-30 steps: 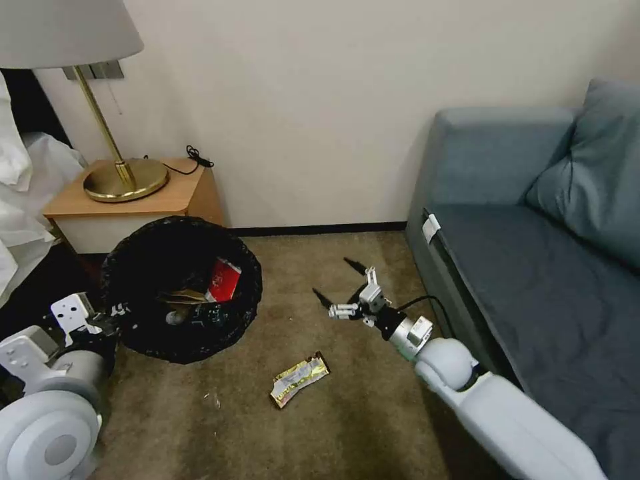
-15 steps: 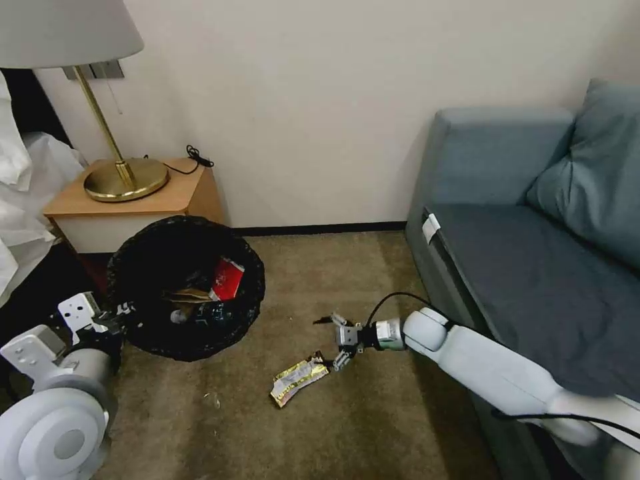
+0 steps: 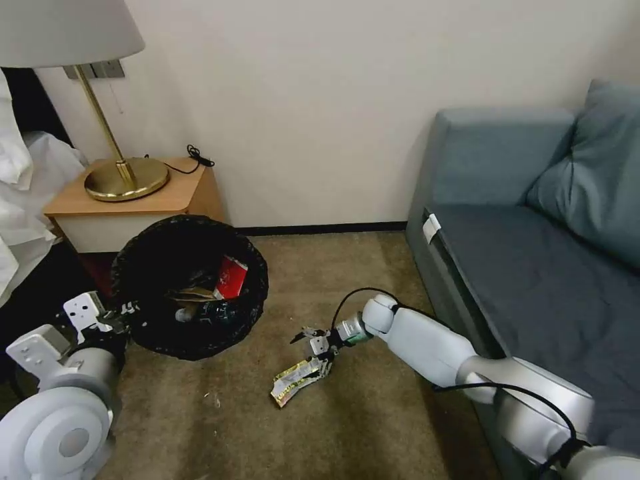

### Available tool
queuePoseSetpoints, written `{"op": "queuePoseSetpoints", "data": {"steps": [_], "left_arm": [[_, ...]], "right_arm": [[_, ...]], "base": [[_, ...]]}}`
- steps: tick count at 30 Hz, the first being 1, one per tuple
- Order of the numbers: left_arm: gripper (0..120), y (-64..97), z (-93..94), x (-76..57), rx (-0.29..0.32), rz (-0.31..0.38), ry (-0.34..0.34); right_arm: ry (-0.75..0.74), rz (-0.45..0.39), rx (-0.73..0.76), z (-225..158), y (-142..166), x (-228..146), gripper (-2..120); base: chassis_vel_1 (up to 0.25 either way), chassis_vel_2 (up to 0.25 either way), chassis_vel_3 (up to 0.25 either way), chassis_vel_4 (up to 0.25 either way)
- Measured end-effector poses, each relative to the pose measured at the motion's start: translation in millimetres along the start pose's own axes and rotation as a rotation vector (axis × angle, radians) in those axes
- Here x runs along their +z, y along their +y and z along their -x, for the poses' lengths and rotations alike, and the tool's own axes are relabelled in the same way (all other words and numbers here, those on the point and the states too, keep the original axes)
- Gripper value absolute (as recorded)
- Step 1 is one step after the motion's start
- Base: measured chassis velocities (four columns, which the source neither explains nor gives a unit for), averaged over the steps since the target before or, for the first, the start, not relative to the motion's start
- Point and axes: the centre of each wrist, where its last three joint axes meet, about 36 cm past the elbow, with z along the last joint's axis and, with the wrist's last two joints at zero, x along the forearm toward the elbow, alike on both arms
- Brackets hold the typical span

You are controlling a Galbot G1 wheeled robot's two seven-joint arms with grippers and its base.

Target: Pick up the trash bin, then pick up the garbage on the floor and place it into the trash bin.

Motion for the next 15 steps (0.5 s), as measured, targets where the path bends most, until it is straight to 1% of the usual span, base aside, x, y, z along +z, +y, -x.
{"op": "queuePoseSetpoints", "data": {"steps": [7,9,15], "left_arm": [[0,-0.3,0.9,-0.4,0.002,-0.002,-0.003],[0,-0.4,-0.4,0.8,0.003,-0.003,-0.001],[0,-0.8,-2.2,1.0,0.006,-0.005,-0.003]], "right_arm": [[0.012,-0.014,-0.031,4,-3,-3,100],[0.007,-0.017,-0.037,11,-5,-7,100],[0.022,-0.010,-0.050,26,-4,-5,100]], "base": [[0.000,0.000,0.000,0.000],[0.000,0.000,0.000,0.000],[0.000,0.000,0.000,0.000]]}}
